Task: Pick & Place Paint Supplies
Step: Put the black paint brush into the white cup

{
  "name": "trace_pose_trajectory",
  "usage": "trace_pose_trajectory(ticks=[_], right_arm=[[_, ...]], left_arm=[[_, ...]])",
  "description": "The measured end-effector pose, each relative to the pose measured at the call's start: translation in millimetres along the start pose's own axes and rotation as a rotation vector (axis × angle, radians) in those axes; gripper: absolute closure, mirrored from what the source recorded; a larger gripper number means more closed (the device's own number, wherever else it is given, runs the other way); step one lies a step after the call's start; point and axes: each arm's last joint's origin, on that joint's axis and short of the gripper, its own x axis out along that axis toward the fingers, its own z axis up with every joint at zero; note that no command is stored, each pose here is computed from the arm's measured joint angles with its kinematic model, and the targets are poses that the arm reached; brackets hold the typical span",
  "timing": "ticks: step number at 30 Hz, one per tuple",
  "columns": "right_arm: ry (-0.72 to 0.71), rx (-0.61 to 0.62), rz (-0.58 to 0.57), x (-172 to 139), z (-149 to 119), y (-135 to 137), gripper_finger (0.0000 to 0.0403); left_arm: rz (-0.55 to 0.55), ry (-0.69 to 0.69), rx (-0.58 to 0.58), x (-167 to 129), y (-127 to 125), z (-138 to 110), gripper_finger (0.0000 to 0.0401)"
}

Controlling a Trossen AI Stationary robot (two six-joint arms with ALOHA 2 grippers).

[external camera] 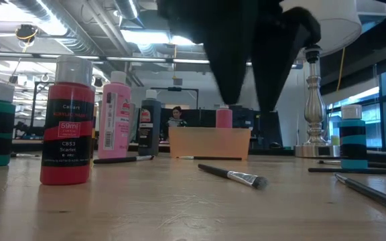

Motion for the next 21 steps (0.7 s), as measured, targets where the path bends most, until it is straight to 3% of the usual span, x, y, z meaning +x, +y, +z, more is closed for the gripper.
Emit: trace_pose_trajectory(ticks=[14,21], right_arm=[[0.025,0.001,-0.048,19,0,-4,0.0164],[0.013,0.006,-0.015,24,1,-1,0.0165]], left_arm=[[-0.001,-0.002,0.009,0,0,0,0.0191],[-0.001,-0.002,0.042,0,0,0,0.0191]])
